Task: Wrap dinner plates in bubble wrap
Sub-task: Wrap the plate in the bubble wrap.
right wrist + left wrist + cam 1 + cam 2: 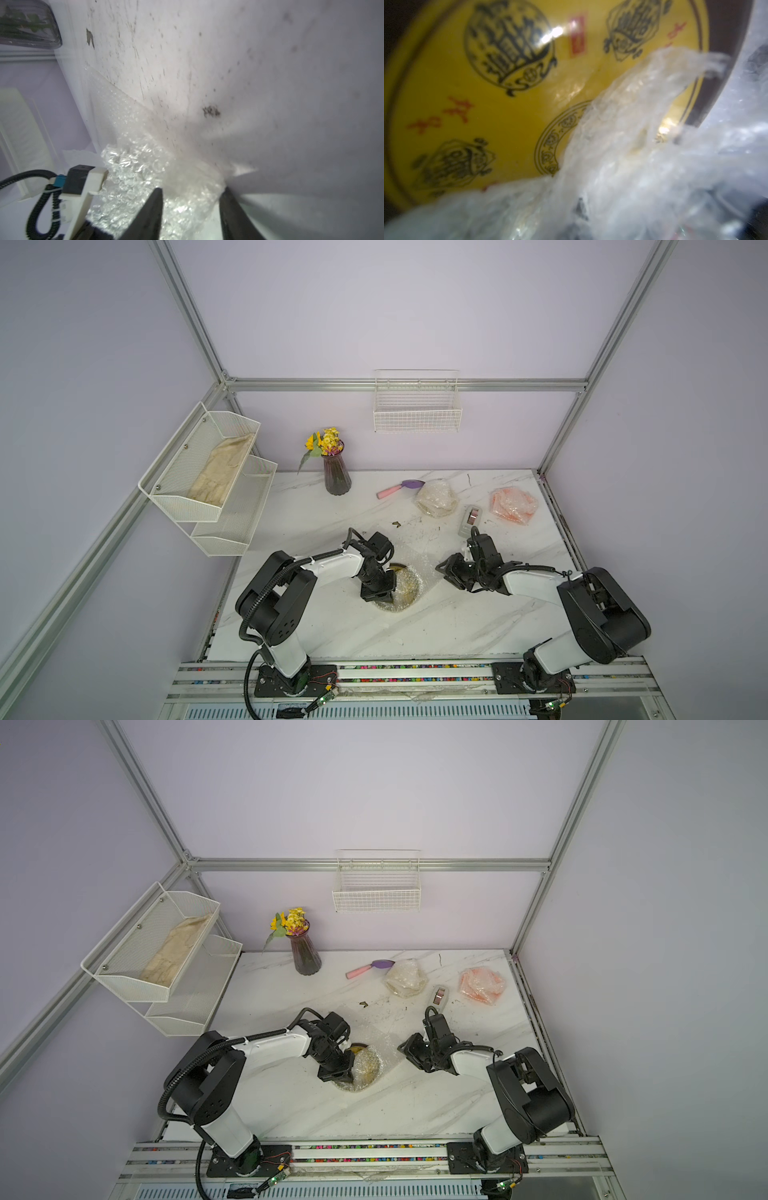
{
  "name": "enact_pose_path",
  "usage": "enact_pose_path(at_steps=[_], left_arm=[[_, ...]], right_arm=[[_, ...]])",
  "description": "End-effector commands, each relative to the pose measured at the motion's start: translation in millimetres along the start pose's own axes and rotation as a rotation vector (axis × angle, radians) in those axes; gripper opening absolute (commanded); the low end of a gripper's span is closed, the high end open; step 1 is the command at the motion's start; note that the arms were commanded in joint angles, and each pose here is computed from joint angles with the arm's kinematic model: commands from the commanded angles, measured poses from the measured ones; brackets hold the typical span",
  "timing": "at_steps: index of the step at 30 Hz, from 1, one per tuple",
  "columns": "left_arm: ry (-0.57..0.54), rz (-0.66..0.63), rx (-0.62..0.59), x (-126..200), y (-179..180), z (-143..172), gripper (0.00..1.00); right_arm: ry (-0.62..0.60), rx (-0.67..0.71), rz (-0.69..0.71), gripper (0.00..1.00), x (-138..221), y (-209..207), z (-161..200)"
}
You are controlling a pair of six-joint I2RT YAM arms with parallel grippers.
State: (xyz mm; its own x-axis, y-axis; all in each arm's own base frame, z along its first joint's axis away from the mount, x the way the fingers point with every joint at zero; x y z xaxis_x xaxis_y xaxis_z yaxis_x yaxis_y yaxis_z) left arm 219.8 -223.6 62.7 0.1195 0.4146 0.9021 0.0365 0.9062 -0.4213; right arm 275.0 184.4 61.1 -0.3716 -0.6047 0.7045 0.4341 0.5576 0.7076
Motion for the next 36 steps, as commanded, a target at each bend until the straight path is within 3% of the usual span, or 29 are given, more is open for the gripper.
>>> enact_pose_path(at_steps=[1, 4, 11, 18, 22, 28, 36], left_arm=[[0.038, -0.086, 0.03, -11.9, 24.5, 9.4, 0.05], [0.034, -0.085, 0.03, -11.0, 24.3, 8.6, 0.04], [0.026, -0.08, 0.021, -9.9, 21.3, 4.0, 0.04], [0.023, -0.079, 0.022, -10.4, 21.2, 2.5, 0.03], [0.009, -0.069, 0.023, -8.4, 21.7, 2.1, 0.02], [-0.054, -0.026, 0.016, 3.2, 19.3, -1.4, 0.02], [-0.22, 0.091, -0.062, 76.0, -19.7, -18.6, 0.09]], right_arm=[[-0.047, -0.026, 0.004, 0.21, -2.7, -8.3, -10.1], [-0.073, 0.012, -0.032, 0.0, 8.4, 7.4, -12.5], [-0.014, 0.172, -0.091, 0.0, 32.0, 67.3, 26.4], [0.112, 0.241, -0.127, 0.0, 3.6, 97.1, 96.7], [0.171, 0.244, -0.104, 0.0, -27.6, 90.2, 127.0], [0.22, 0.225, -0.046, 0.0, -66.5, 65.3, 144.4], [0.218, 0.214, 0.151, 0.0, -73.8, 13.6, 140.8]])
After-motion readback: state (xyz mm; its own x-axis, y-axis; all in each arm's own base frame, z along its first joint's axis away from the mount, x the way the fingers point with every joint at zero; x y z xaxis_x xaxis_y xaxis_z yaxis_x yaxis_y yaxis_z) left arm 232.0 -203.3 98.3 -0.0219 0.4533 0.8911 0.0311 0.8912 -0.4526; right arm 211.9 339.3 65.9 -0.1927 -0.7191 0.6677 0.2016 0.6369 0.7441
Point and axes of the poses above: each gripper's point midway between its finger pads, its own x axis back along the fingers, its own y axis along the line the jaws close on, z = x × y, the point moved 4 cm from there along x, back along the fingers, and after that the axes turned 6 degrees about -x, right-handed, at the moved point
